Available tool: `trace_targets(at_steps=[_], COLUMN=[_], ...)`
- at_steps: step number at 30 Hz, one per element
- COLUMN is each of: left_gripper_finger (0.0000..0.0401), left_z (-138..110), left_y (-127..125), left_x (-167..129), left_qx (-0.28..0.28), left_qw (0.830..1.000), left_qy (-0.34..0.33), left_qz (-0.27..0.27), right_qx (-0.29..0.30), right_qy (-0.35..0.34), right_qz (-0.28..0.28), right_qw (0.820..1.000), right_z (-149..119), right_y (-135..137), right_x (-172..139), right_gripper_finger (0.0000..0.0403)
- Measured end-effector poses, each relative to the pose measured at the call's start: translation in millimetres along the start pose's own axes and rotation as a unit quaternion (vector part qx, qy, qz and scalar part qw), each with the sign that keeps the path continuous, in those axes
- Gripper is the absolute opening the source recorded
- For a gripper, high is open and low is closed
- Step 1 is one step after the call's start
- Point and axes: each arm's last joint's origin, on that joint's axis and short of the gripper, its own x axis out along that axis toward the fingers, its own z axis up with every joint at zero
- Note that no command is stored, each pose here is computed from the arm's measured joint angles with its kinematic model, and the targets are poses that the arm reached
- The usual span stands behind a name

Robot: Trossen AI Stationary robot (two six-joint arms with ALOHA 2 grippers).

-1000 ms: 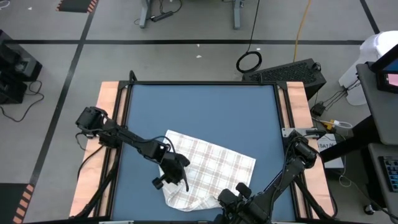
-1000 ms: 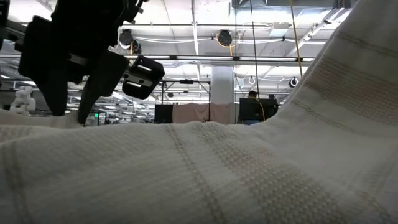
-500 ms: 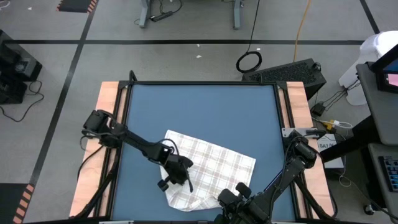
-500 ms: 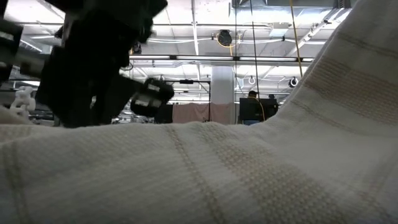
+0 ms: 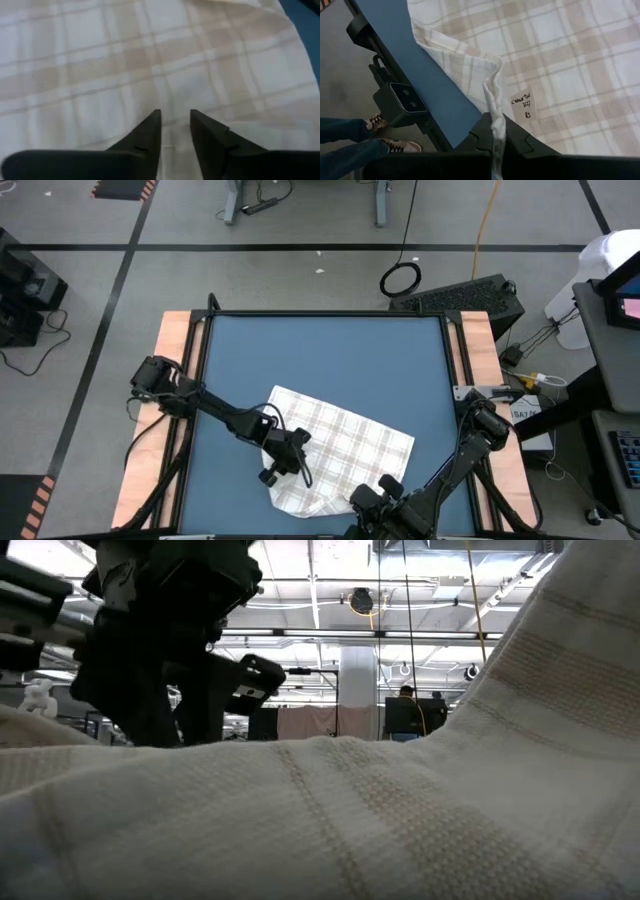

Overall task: Roll towel
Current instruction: Fold the white towel

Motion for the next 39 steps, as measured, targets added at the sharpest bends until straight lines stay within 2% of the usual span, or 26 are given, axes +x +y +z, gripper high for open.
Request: trace_targets(at_steps=[6, 10, 13, 16, 25, 28, 32, 39], left_gripper_finger=[0.0173, 0.0196, 0.0198, 0.0198, 0.0198, 0.0198, 0.0198, 0.019], left_z=[1.5, -4.3, -6.9, -9.1, -7.9, -9.7, -13.9, -14.9], left_y=[0.0, 3.6, 8.8, 14.1, 11.6, 11.5, 13.4, 13.6], left_x=[-14.0, -16.0, -14.1, -14.2, -12.9, -6.2, 0.7, 3.3], left_qx=[-0.007, -0.023, -0.031, -0.036, 0.011, 0.01, -0.027, -0.031], left_qw=[0.999, 0.999, 0.998, 0.998, 0.997, 0.997, 0.997, 0.997], left_qy=[0.034, 0.049, 0.044, 0.043, 0.026, 0.031, 0.048, 0.05], left_qz=[0.025, -0.004, -0.03, -0.032, -0.072, -0.07, -0.053, -0.057], right_qx=[0.0, 0.0, 0.0, 0.0, 0.0, -0.001, -0.001, -0.003], right_qy=[0.0, -0.001, -0.002, -0.002, -0.002, -0.003, -0.003, -0.003], right_qz=[0.001, 0.001, 0.002, 0.002, 0.002, 0.001, 0.002, 0.001], right_qw=[1.0, 1.0, 1.0, 1.0, 1.0, 1.0, 1.0, 1.0], right_z=[0.1, 0.1, 0.2, 0.2, 0.2, 0.2, 0.2, 0.2], right_y=[0.1, 0.2, 0.4, 0.4, 0.4, 0.3, 0.4, 0.3], right_x=[-0.1, 0.0, 0.0, 0.0, -0.1, 0.0, 0.0, 0.0], right_gripper_finger=[0.0002, 0.0002, 0.0002, 0.0002, 0.0002, 0.0002, 0.0002, 0.0002])
